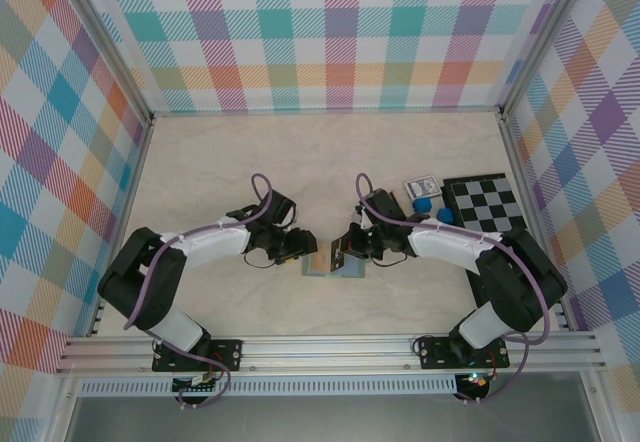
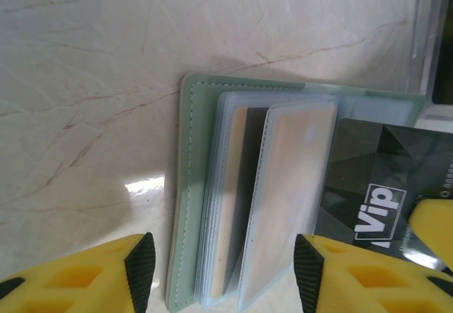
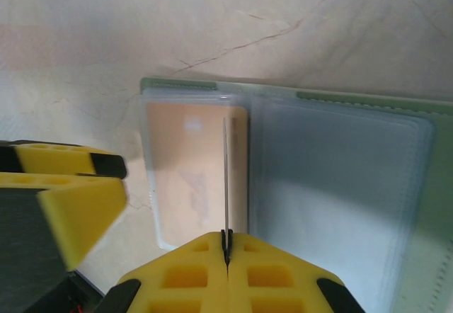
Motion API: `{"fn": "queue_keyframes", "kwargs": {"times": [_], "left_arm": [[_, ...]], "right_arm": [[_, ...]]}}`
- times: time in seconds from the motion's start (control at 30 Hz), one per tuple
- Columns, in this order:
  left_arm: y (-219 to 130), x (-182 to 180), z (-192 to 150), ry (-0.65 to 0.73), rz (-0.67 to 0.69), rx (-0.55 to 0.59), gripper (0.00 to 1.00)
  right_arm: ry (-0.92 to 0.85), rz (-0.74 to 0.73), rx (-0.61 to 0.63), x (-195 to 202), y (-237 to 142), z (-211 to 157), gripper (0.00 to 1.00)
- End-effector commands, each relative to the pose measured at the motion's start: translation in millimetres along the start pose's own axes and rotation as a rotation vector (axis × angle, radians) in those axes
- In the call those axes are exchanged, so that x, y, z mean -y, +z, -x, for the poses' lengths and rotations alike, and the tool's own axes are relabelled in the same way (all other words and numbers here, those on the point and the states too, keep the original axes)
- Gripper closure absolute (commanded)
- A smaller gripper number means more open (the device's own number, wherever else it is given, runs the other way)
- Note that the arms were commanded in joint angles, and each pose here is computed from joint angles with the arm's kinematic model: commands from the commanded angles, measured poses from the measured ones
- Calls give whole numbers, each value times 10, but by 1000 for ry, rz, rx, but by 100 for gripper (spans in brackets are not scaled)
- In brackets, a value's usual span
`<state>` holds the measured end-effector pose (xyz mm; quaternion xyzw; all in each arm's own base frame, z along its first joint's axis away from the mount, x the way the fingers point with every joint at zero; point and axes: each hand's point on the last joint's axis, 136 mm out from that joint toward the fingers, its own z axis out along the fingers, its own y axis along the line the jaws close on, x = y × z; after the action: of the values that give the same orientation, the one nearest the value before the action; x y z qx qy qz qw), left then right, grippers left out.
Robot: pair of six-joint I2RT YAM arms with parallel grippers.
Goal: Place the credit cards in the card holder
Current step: Flip over the card slot in the card holder, then insert the credit card into the card slot.
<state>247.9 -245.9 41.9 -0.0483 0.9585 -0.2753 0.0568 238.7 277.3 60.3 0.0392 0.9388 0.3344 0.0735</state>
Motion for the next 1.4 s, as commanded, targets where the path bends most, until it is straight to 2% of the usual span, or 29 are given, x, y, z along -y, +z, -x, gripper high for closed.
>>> {"fn": "queue_keyframes", "kwargs": {"times": [0.0,0.2,0.47,0.73,1.37], "left_arm": [[68,93,-18,40,-22,-30,49],[184,-63,-112,20,50,-78,67],[250,-204,-185,12,113,-99,74],[245,-215,-186,12,120,-98,75],[256,-156,-170,28,109,-106,75]], "right_arm": [[9,48,-7,-32,74,-4,95],[35,4,-19,144,169,-56,95],[13,44,5,48,11,-17,95],[-2,58,32,46,-129,24,95],[-32,111,-75,127,237,-84,95]]}}
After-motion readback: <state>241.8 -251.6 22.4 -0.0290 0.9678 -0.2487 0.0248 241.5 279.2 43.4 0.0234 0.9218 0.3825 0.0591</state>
